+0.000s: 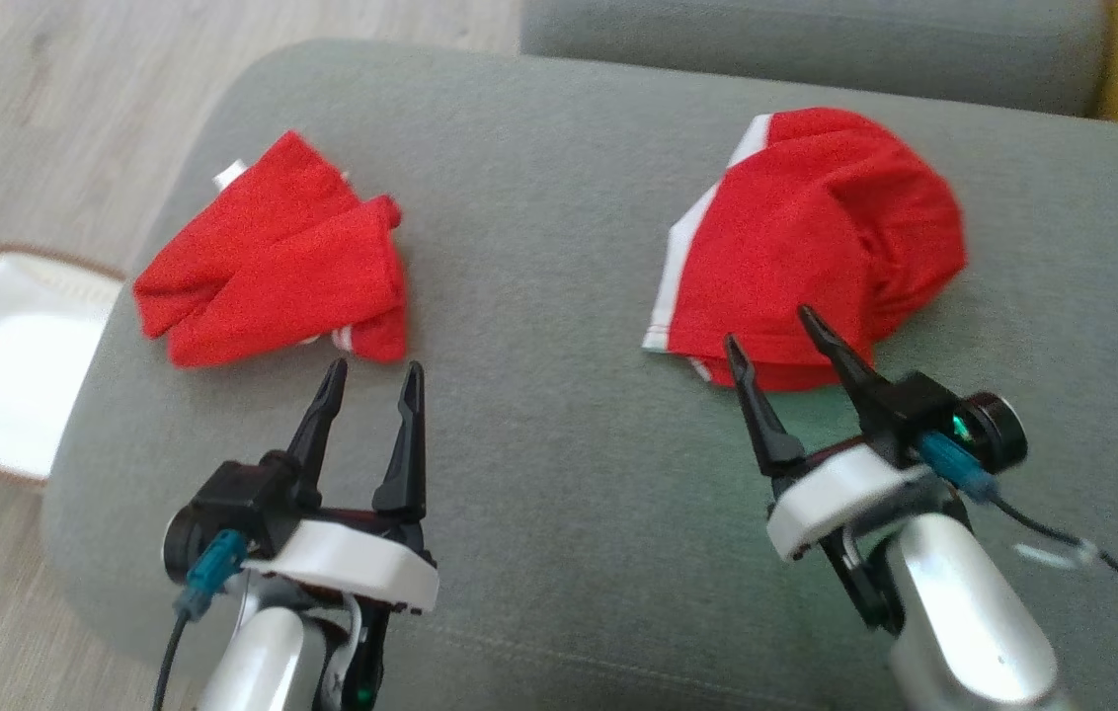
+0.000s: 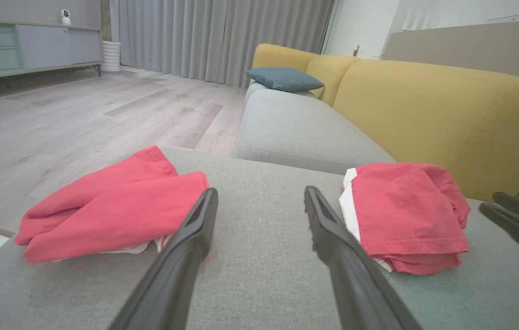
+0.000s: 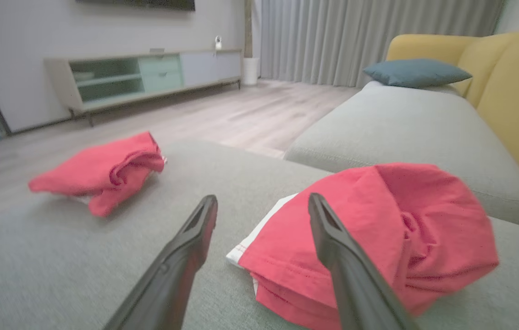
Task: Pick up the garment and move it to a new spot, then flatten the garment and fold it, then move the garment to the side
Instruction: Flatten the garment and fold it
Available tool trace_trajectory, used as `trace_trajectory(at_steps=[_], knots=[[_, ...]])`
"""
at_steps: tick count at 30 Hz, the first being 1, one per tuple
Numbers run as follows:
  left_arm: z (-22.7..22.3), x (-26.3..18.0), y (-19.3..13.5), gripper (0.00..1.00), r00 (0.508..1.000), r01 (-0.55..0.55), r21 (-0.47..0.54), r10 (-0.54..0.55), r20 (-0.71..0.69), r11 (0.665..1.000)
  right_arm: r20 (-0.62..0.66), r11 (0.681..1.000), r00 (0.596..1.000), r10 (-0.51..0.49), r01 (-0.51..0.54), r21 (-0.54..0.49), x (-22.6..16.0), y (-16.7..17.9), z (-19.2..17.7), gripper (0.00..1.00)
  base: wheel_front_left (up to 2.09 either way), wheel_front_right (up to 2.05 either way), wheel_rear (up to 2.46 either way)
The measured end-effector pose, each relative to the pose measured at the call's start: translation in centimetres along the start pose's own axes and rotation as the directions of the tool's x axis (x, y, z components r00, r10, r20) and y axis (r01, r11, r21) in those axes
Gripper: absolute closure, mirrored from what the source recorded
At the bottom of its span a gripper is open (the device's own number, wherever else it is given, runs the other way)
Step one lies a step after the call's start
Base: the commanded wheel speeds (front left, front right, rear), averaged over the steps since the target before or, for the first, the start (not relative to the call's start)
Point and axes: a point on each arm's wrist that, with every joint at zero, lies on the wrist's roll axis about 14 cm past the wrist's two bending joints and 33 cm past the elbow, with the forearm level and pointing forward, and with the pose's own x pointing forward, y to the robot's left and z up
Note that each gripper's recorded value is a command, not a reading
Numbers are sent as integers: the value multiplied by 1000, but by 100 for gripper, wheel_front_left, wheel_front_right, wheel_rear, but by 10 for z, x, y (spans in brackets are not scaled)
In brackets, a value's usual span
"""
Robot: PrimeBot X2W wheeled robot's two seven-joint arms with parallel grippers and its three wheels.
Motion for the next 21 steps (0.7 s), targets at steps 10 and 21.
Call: trace_trajectory(at_steps=[10,21], knots=[[-3,-4,28,0,996,-93,-13,92,-18,996,-313,982,949,46,-100,-159,38,0,-77,0,0,0,0],[7,-2,48,0,984,-177,-35,177,3,984,-446,969,895,21,-128,-212,61,-16,-118,100,0,0,0]])
